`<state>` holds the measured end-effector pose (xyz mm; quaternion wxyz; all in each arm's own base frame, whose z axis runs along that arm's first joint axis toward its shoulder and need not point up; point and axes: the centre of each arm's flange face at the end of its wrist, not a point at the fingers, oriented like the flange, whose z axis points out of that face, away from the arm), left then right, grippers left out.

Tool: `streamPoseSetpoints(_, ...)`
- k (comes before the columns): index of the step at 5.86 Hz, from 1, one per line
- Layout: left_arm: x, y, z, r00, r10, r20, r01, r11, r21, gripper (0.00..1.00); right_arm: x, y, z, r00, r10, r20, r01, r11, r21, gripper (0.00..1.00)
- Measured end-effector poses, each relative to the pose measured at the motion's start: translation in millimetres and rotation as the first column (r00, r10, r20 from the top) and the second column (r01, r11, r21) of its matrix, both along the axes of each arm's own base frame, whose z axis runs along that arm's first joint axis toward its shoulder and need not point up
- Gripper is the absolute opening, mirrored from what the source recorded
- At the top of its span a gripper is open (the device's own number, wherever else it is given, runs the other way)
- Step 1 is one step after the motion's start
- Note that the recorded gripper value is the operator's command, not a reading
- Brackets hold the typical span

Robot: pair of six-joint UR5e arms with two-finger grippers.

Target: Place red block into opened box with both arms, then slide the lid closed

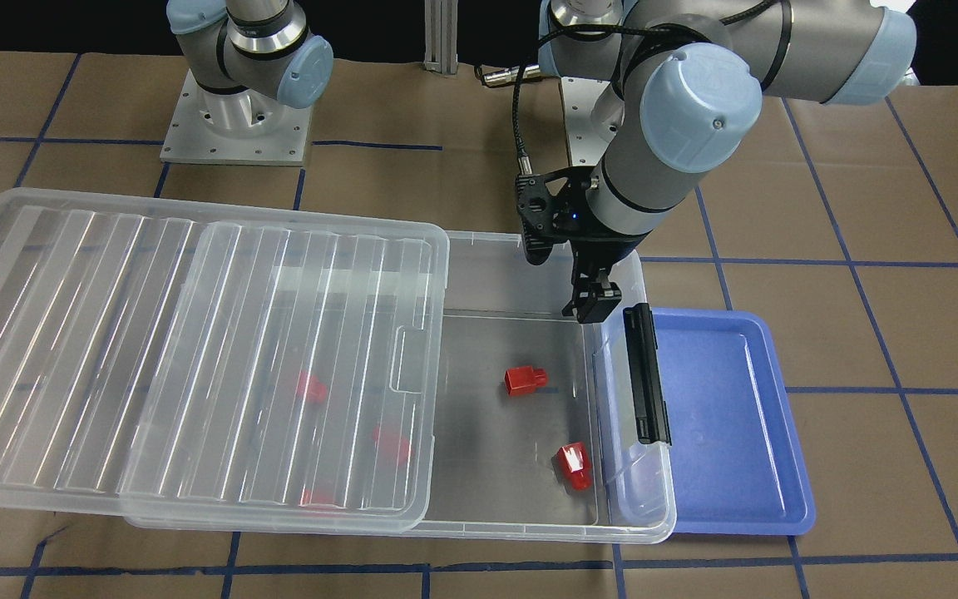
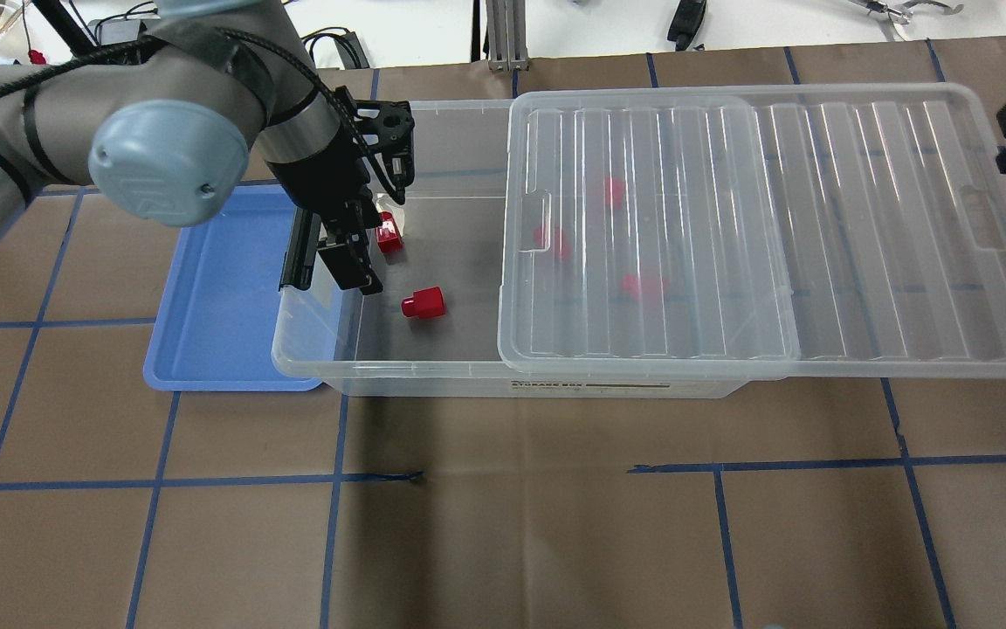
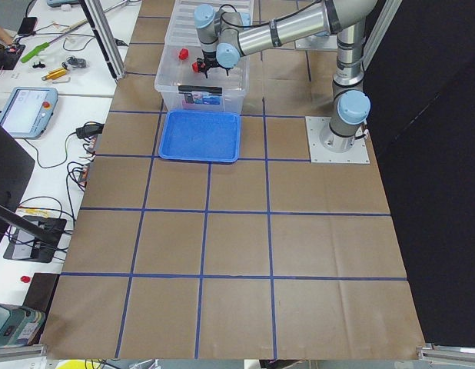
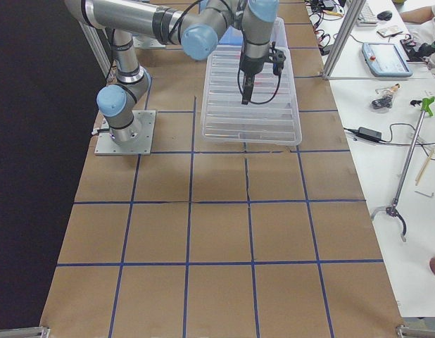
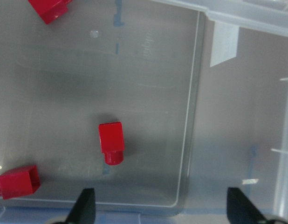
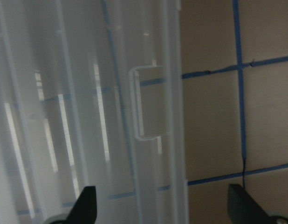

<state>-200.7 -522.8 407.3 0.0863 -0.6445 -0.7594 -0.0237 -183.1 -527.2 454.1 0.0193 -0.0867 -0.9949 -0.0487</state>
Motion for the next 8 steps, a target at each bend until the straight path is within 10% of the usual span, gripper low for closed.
streamPoseSetpoints(2,27,21,43,0.945,0.305,0.122,-0.303,0.952,-0.034,0.98,-83,10,-69,0.998,0.008,-0.054,-0.008,1.0,0.001,1.0)
streamPoseSetpoints(3,38,26,56,0.854,0.504,0.13,-0.498,0.863,-0.079,0.98,-96,18,-87,0.997,0.0,-0.073,0.0,1.0,0.005,1.0)
streamPoseSetpoints(5,47,29,75,0.557,0.825,0.091,-0.813,0.564,-0.14,0.98,-81,27,-110,1.0,0.001,-0.025,-0.001,1.0,0.018,1.0)
streamPoseSetpoints(7,52,22,82,0.237,0.971,0.019,-0.96,0.237,-0.152,0.98,-53,21,-113,0.999,0.026,0.043,-0.025,0.999,-0.023,1.0)
streamPoseSetpoints(8,52,19,83,0.162,0.987,0.003,-0.976,0.16,-0.146,0.98,-35,17,-115,0.997,0.05,0.063,-0.048,0.998,-0.031,1.0)
